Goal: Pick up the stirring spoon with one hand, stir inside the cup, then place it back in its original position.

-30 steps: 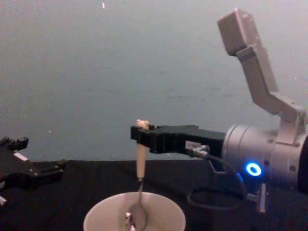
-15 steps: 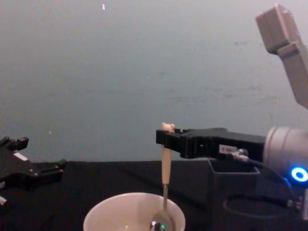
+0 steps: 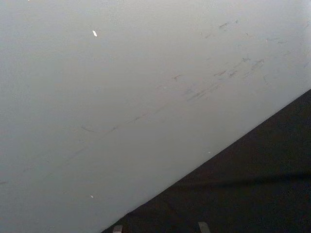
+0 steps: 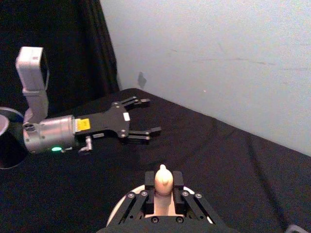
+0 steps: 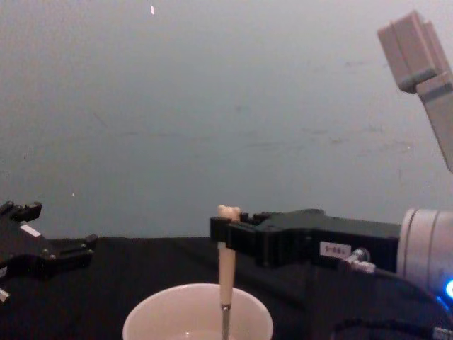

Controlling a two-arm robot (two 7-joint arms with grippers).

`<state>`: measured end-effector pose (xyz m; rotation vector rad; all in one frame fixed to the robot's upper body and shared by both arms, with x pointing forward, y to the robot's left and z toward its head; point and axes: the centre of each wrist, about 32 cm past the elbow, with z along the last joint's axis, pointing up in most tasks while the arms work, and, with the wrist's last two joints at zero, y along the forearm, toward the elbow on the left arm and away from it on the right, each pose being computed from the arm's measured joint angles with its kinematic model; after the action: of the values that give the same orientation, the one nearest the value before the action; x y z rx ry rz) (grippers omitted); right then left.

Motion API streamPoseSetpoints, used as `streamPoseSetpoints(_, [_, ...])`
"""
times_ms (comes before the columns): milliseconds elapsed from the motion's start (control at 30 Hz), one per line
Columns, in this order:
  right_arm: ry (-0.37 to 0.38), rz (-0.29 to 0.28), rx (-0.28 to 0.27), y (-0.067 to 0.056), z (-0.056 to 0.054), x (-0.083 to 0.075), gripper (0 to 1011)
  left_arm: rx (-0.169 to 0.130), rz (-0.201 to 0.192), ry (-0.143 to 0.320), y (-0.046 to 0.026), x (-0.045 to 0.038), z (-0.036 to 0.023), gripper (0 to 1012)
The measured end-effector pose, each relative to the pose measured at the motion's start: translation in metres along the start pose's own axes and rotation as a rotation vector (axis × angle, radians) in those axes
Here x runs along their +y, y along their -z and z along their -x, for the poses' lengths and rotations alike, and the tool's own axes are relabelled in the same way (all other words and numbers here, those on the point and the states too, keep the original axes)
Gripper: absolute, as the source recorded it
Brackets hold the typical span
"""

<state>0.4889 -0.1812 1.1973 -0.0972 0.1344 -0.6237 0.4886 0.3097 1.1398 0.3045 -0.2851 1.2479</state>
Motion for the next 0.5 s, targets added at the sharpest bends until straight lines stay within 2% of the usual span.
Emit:
streamPoseSetpoints(233, [-0.025,-0.006,-0.009,0.000,0.008,0.013,213,0.000,0.000,0.000,0.0000,0.0000,0.0000,1001])
streamPoseSetpoints(500, [-0.005,-0.007,-0.009,-0.001,0.011,0.038,213,0.000,0.000,0.000,0.0000,0.0000,0.0000,1001])
